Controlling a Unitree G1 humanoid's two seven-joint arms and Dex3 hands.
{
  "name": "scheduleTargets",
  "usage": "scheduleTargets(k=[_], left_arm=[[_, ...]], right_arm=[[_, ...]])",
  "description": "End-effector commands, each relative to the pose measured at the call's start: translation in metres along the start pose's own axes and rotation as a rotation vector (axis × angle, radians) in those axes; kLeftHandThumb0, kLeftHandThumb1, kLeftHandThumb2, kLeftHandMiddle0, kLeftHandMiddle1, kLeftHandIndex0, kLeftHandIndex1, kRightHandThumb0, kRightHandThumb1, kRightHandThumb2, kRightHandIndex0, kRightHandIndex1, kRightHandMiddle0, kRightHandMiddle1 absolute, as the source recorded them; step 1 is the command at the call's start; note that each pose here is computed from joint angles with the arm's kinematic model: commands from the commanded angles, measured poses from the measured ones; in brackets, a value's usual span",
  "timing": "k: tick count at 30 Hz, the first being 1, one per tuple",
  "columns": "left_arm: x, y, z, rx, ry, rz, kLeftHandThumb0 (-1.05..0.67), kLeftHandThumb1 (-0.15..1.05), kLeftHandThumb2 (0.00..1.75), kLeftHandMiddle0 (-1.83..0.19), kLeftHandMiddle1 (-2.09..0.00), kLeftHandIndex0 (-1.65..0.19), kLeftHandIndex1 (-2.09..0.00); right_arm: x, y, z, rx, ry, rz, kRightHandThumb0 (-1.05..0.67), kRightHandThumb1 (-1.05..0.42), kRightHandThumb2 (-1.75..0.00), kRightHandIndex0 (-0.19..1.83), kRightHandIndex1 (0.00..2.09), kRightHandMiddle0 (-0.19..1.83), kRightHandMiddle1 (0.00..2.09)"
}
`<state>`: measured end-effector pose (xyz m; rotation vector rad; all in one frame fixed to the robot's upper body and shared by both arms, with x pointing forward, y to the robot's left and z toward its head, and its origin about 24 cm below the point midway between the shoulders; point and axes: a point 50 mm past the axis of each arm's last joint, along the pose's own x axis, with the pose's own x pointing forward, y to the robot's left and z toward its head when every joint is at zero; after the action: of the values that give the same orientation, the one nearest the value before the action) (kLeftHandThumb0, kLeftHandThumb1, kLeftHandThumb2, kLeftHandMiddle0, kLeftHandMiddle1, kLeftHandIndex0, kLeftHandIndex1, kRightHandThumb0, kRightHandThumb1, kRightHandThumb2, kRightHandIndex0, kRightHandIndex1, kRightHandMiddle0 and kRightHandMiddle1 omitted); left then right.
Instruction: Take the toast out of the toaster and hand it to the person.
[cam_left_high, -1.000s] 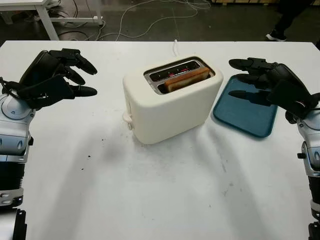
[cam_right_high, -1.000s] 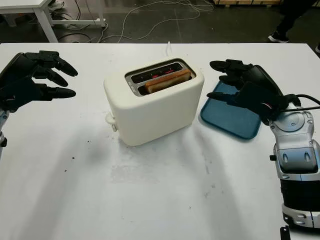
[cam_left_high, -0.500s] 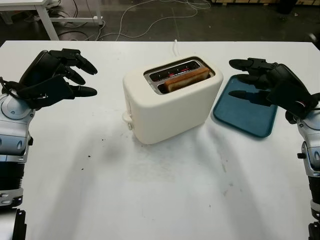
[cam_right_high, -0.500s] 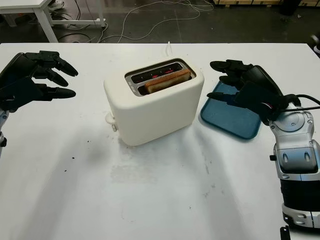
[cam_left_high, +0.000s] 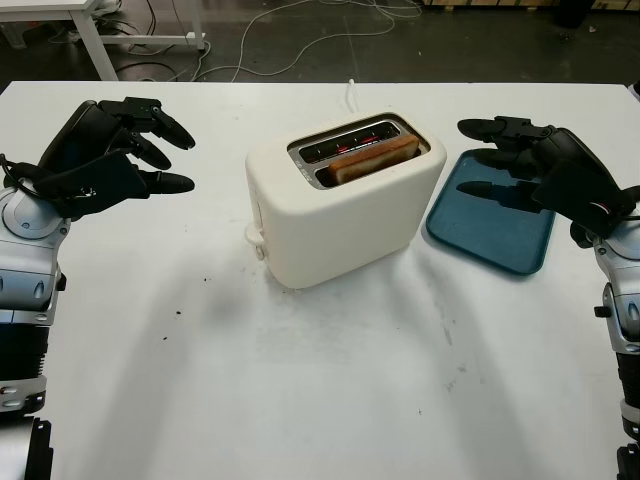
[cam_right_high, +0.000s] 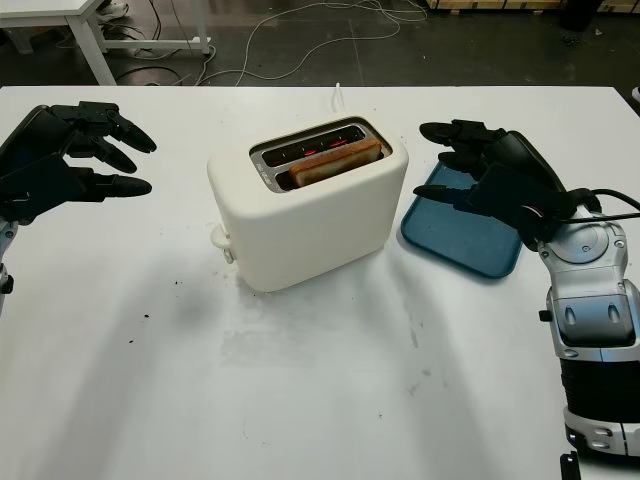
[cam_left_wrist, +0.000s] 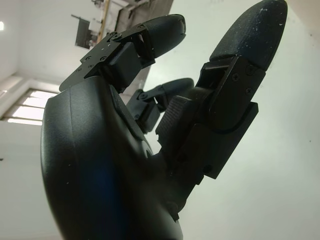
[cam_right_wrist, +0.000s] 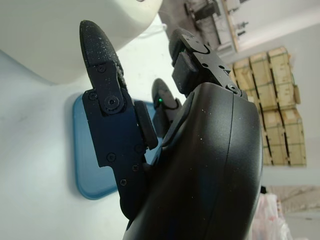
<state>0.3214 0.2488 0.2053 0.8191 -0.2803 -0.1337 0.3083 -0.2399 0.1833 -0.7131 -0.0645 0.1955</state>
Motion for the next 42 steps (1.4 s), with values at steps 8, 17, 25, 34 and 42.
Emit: scheduleTargets(k=[8, 17, 25, 34, 42], left_arm=[[-0.0004, 0.0039, 0.0018, 0.008, -0.007, 0.006, -1.05, 0.69, 0.0, -0.74, -0.93, -0.7, -0.86], [-0.0003, 0.0035, 0.0023, 0.011, 0.003, 0.008, -1.05, 0.7, 0.0, -0.75, -0.92, -0.71, -0.86], [-0.0005, 0.0032, 0.0027, 0.013, -0.003, 0.014, -1.05, 0.7, 0.0, -0.78, -0.9, -0.73, -0.84], [-0.0006, 0.0049, 0.0021, 0.009, 0.001, 0.009, -1.05, 0.7, 0.0, -0.77, -0.89, -0.73, -0.83], [-0.0005, 0.0045, 0.0018, 0.003, 0.002, 0.012, -1.05, 0.7, 0.0, -0.77, -0.89, -0.73, -0.83]], right_arm=[[0.0007, -0.0006, 0.0023, 0.001, -0.008, 0.001, -0.66, -0.89, 0.0, 0.48, 0.01, 0.44, 0.0], [0.0005, -0.0003, 0.0014, -0.015, -0.009, 0.002, -0.67, -0.89, 0.0, 0.49, 0.02, 0.44, 0.01], [0.0006, -0.0002, 0.0015, -0.011, -0.016, 0.005, -0.65, -0.89, 0.0, 0.5, 0.02, 0.44, 0.0], [0.0014, -0.0001, 0.002, -0.012, -0.009, 0.005, -0.69, -0.89, 0.0, 0.5, 0.02, 0.45, 0.0], [0.0015, 0.0001, 0.002, 0.003, -0.022, 0.007, -0.65, -0.88, 0.0, 0.5, 0.02, 0.45, 0.0]])
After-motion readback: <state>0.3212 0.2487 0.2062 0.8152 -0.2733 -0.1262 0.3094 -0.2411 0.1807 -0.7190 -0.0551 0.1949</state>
